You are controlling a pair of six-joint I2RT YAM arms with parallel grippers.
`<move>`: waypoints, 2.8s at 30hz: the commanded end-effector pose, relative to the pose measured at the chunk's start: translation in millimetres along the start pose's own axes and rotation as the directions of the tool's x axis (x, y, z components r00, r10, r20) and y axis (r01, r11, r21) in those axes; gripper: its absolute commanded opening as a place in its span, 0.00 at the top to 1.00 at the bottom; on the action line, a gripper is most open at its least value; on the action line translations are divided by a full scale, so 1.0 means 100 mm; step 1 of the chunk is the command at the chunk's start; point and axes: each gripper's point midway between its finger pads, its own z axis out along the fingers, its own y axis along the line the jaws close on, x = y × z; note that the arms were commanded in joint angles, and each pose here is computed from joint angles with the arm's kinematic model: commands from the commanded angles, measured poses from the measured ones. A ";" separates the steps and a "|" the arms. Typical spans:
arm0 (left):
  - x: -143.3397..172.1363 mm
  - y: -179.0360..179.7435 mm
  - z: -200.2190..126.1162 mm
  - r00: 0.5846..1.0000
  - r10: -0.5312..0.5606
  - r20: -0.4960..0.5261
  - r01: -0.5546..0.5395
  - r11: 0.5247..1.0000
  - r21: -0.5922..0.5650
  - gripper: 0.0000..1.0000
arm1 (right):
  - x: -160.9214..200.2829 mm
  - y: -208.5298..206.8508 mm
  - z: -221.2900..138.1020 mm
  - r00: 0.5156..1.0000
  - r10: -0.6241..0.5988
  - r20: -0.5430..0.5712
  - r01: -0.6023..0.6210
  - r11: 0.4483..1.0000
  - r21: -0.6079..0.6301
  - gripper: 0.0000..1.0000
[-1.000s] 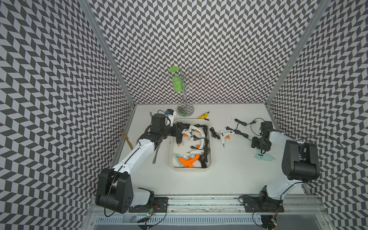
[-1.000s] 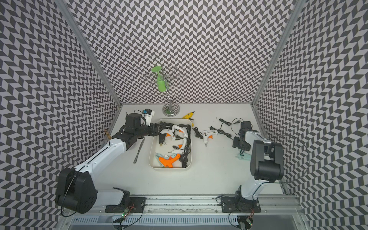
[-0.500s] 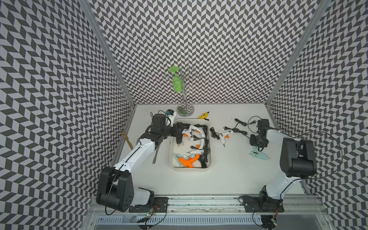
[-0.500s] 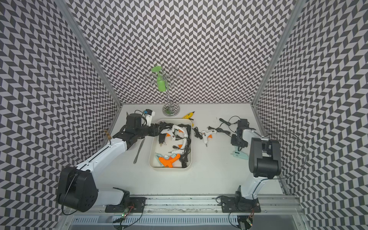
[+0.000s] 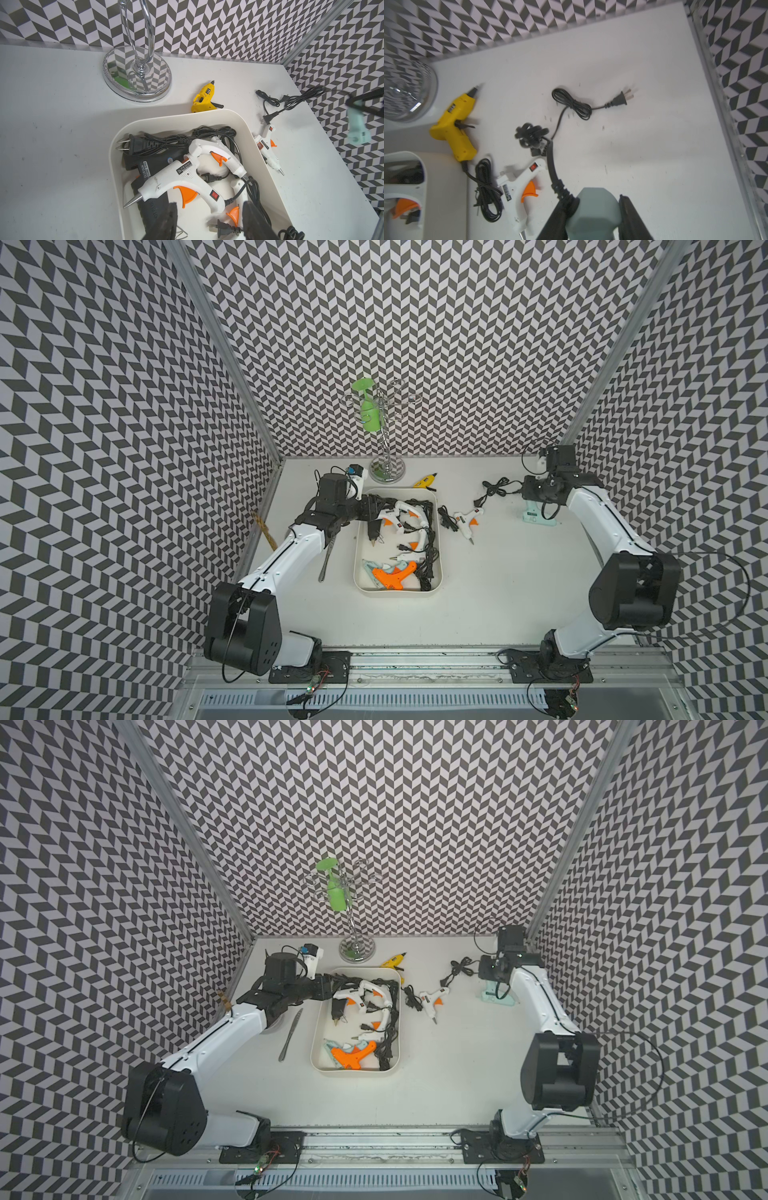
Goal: Put the hot melt glue gun into the storage box
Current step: Pick up the hot melt adhesive gun from the center of the board, then move the storage box to the center of the board, then place the hot melt adhesive gun in the storage box.
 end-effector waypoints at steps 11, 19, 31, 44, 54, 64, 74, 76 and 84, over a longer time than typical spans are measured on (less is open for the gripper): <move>0.23 0.50 0.06 0.994 -0.051 -0.097 0.027 0.971 -0.236 0.45 | -0.53 0.44 -0.45 0.989 -0.077 0.129 0.093 0.989 -0.118 0.91; 0.69 0.82 0.09 0.972 -0.152 -0.181 0.094 0.951 -0.295 0.46 | -0.47 1.07 -0.60 0.970 -0.184 0.160 0.211 0.961 -0.176 0.90; 1.07 0.69 0.36 0.927 -0.273 -0.259 0.231 0.956 -0.180 0.61 | -0.42 2.52 -1.18 0.915 -0.283 0.287 0.387 0.814 -0.432 0.90; 1.06 0.31 0.27 0.877 -0.458 -0.144 0.449 0.889 -0.094 0.73 | -0.03 3.15 -1.12 0.910 -0.333 0.248 0.415 0.740 -0.530 0.91; 0.41 0.55 -0.33 0.936 -0.340 0.092 0.351 0.914 -0.201 0.47 | 0.57 3.47 -1.12 0.896 -0.398 0.199 0.435 0.691 -0.577 0.91; -0.05 0.77 -0.77 0.952 -0.236 0.194 0.285 0.917 -0.279 0.46 | 1.28 3.65 -0.83 0.897 -0.432 0.091 0.398 0.702 -0.591 0.89; 0.02 0.85 -0.79 0.962 -0.220 0.160 0.260 0.916 -0.305 0.45 | 2.01 3.77 -0.34 0.885 -0.466 0.022 0.405 0.746 -0.529 0.87; 0.04 0.86 -0.76 0.963 -0.223 0.152 0.260 0.917 -0.302 0.45 | 2.16 3.84 -0.27 0.878 -0.479 -0.006 0.401 0.742 -0.537 0.87; 0.14 0.85 -0.66 0.963 -0.245 0.110 0.267 0.922 -0.280 0.45 | 2.57 3.91 -0.05 0.833 -0.542 -0.110 0.430 0.760 -0.487 0.85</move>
